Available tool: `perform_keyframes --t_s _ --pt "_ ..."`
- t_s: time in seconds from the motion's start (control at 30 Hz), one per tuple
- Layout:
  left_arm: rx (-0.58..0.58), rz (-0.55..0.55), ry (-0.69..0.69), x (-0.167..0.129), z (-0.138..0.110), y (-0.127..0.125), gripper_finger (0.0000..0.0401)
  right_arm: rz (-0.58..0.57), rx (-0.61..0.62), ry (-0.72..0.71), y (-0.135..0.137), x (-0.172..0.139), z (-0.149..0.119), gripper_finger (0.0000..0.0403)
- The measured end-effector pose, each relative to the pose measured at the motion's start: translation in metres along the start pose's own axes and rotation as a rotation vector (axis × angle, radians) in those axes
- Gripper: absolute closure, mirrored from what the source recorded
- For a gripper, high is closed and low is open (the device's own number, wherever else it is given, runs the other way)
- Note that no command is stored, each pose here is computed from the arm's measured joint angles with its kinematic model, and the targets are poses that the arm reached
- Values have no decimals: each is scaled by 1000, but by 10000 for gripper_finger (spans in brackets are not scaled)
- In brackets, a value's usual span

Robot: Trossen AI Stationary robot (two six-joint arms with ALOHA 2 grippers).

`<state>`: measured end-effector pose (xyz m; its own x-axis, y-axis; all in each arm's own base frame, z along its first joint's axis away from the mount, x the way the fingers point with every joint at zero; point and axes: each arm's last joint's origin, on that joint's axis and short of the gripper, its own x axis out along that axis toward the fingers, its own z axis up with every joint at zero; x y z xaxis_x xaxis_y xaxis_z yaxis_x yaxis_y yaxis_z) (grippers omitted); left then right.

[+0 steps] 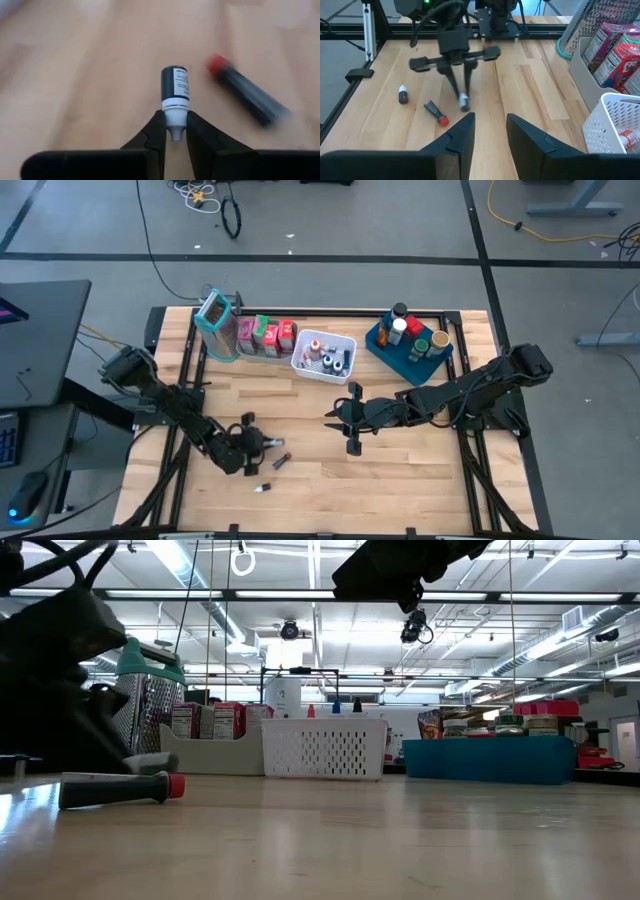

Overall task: Pick & Place Kitchen Items
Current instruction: Put the small black food coloring bottle into the white bin

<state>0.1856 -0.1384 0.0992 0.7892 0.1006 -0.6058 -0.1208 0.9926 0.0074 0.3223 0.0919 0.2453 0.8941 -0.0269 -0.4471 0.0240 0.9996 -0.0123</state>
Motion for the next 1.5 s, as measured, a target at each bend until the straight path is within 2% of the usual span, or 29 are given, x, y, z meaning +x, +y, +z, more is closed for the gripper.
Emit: perform_keyframes --t_s 0.17,0.33,0.47,0.6,0.73,0.9,1.1,1.27,1.5 --pt "-14 178 -100 5 11 10 345 -1 -1 0 0 0 0 279" --pt "83 389 -143 23 47 34 336 -1 -39 -6 0 0 1 279" --pt "187 404 -88 43 85 65 336 -1 -44 -13 0 0 1 279" --pt "172 429 -91 56 122 105 336 -1 -48 -11 0 0 1 279" --pt "176 415 -98 61 145 142 325 -2 -52 -5 0 0 0 279" --pt "225 391 -71 62 149 180 320 -4 -54 12 -1 0 -1 279" --pt "159 325 -12 63 140 208 318 -5 -53 27 -1 0 -3 279" --pt "130 333 28 69 132 217 317 -4 -53 28 -1 0 -3 279" --pt "120 336 25 75 130 218 316 -4 -54 31 -1 0 -3 279"
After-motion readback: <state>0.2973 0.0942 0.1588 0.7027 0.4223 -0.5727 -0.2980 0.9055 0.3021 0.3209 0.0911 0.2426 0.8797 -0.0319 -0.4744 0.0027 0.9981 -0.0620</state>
